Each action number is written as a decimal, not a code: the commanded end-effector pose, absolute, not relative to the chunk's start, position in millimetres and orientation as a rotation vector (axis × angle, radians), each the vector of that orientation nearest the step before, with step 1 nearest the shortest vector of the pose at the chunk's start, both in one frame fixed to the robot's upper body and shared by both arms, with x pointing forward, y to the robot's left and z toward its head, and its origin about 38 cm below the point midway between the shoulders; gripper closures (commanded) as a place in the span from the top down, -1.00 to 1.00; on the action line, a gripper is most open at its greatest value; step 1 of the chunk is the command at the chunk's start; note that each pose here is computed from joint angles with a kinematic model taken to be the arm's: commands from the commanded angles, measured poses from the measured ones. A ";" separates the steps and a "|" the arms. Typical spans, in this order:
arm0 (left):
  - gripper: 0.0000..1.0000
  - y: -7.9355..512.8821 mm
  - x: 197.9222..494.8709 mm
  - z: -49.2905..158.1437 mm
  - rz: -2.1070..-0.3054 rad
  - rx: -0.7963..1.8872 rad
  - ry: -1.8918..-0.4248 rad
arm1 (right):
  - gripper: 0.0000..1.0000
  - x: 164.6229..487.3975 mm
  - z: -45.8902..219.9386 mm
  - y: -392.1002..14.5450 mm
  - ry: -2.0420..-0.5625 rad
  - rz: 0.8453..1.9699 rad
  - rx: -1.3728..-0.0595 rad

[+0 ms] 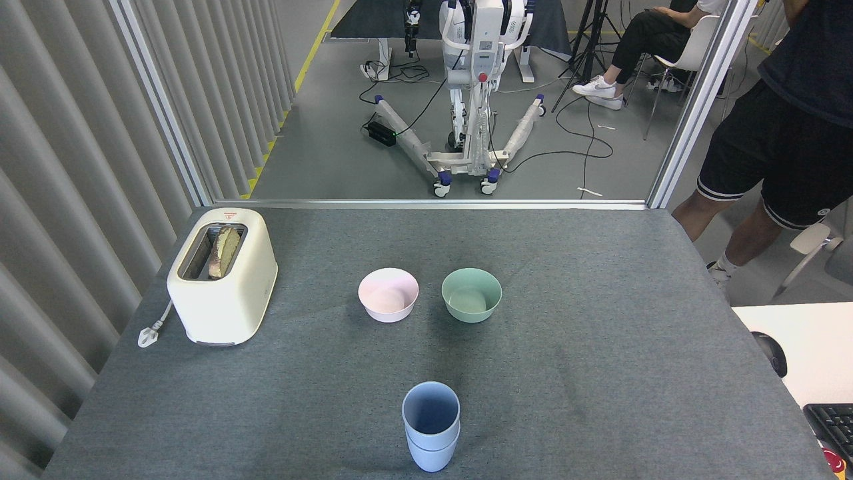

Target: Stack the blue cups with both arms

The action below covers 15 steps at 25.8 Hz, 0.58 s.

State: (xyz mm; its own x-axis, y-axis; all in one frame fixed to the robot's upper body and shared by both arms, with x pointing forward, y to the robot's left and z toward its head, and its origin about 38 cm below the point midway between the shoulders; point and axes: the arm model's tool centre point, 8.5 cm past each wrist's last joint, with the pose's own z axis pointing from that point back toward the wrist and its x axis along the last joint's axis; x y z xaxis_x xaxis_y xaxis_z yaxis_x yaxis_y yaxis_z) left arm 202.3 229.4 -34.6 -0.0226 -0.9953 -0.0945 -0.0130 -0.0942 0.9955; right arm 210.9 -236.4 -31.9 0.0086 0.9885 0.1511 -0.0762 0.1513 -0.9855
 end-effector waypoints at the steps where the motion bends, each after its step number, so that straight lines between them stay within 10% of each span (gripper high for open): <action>1: 1.00 227.7 209.3 -19.9 -1.261 1.300 -1.226 | 1.00 204.6 -35.6 -226.7 -1.245 1.137 -1.013; 15: 1.00 241.7 207.8 -13.9 -1.144 1.223 -1.245 | 1.00 205.9 -30.2 -241.7 -1.244 1.117 -1.043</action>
